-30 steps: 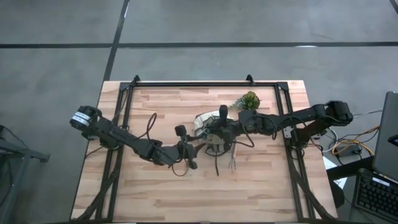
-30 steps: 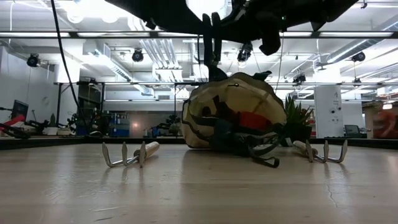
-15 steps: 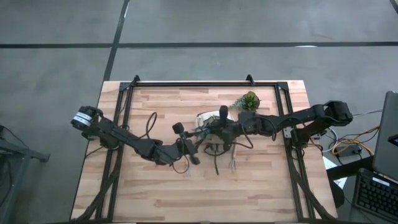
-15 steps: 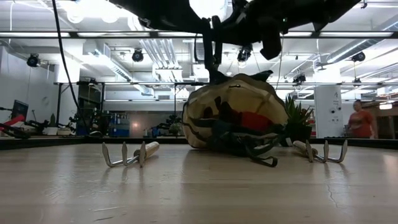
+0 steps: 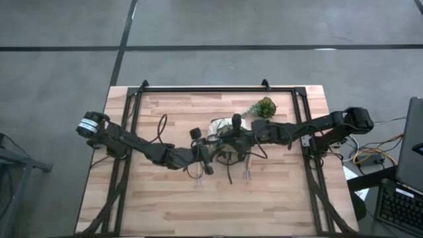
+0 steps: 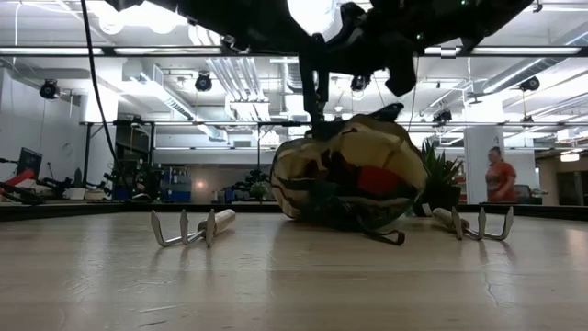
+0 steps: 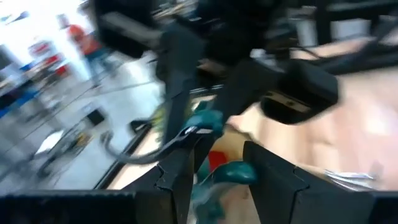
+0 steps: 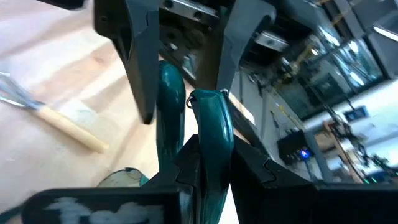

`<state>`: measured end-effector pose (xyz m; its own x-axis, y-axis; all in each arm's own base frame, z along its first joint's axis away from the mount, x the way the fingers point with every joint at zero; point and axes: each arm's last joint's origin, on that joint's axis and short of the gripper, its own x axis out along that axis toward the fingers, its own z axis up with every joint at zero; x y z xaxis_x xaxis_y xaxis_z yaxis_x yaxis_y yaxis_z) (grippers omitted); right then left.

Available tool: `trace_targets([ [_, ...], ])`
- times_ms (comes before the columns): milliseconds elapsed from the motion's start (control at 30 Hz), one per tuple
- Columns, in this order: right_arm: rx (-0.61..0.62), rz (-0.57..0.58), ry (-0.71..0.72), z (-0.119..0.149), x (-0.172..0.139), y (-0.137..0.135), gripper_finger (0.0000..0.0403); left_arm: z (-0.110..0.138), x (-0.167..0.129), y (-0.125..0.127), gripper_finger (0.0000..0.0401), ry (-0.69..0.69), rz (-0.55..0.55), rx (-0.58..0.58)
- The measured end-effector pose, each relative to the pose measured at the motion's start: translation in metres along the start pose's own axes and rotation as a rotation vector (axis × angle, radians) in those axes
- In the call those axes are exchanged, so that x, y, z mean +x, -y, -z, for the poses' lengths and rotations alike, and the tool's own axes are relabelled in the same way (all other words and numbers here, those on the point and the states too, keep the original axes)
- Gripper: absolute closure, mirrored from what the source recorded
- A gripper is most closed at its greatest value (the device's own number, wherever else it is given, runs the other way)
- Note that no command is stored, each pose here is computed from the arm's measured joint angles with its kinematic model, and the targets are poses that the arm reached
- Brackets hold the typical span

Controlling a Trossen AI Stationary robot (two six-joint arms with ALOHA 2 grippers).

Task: Pick & Place Garden tools in Gardening bag
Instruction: Put the shear scissors into the gardening bag

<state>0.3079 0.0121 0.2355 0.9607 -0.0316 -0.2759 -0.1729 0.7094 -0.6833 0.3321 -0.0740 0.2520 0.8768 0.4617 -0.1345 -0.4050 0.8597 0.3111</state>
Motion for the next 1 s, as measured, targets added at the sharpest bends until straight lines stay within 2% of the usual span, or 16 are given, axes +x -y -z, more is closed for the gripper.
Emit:
trace_targets([
  [100,0.006,0.018,-0.018,0.002,0.001,0.001,0.0358,0.004,0.002,-0.004,0.0259,-0.045,-0.083,-0.014],
  [267,0.005,0.003,-0.014,0.002,0.001,-0.001,0.0358,0.007,0.005,-0.004,0.0259,-0.048,0.0,0.005],
  [333,0.006,0.004,-0.009,0.002,0.001,0.0,0.0358,0.007,0.005,-0.004,0.0265,-0.051,0.0,0.023],
  [667,0.032,0.013,-0.005,0.001,0.001,0.0,0.0358,0.01,0.005,-0.004,0.0339,-0.082,-0.014,0.11],
  [833,0.093,0.048,-0.025,0.001,0.0,0.002,0.0309,0.012,0.005,-0.004,0.0343,-0.091,-0.015,0.166],
  [1000,0.127,0.051,0.011,-0.005,-0.003,0.004,0.0261,0.013,0.006,-0.006,0.0349,-0.114,-0.072,0.235],
])
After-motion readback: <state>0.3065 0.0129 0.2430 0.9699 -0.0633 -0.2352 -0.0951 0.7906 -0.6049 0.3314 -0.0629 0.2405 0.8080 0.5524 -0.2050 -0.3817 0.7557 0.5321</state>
